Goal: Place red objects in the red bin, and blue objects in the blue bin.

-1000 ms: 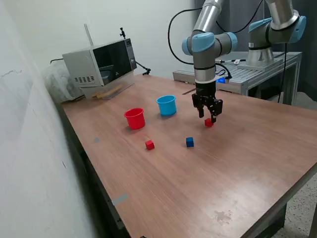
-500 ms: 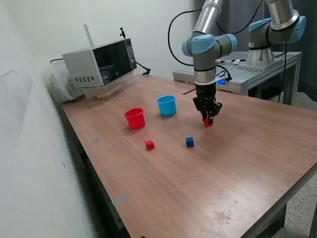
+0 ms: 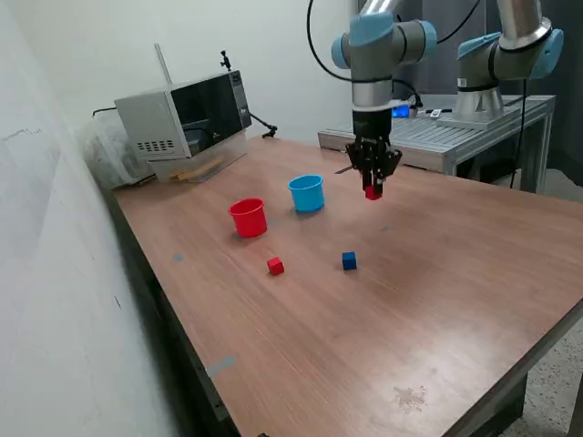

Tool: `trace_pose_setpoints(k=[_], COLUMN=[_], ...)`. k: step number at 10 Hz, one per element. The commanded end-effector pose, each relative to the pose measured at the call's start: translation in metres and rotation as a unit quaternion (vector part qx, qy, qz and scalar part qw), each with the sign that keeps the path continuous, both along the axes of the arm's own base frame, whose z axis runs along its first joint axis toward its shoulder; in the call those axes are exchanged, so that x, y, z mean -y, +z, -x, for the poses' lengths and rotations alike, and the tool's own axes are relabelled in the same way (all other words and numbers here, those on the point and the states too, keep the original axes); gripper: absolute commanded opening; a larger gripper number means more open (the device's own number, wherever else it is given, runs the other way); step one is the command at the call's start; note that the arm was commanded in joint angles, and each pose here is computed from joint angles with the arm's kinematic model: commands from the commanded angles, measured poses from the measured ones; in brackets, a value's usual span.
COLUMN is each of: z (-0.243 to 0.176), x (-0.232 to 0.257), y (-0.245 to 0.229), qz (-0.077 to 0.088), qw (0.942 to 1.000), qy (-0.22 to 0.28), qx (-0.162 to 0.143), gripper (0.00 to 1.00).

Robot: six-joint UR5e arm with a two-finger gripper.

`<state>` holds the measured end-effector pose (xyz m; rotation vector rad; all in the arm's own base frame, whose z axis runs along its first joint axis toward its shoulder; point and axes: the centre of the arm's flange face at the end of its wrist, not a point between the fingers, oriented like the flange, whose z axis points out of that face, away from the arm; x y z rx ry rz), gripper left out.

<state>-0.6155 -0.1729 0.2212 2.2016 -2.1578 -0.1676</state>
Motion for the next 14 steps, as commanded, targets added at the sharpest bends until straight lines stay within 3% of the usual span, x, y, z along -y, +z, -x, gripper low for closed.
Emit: trace_pose_setpoints(k=[1,2,4,8,14], z=[0.005,0.015,0.047,0.113,0.138], x=[-0.004,-0.005,-0.059,-0.193,-0.204], y=[0.077,0.092,0.108,0.073,0.030], qz=[-0.001,-0.001,-0.002,-0.008,-0.006], qw=[0.9990,0.9986,0.9966,0.9898,0.9902], qy=[0.010,0.008,-0.034,-0.124,-0.127], qx=[-0.043,-0.053,-0.075,-0.071,-0.057], gripper=[0.00,0.00,0.00,0.00,0.00])
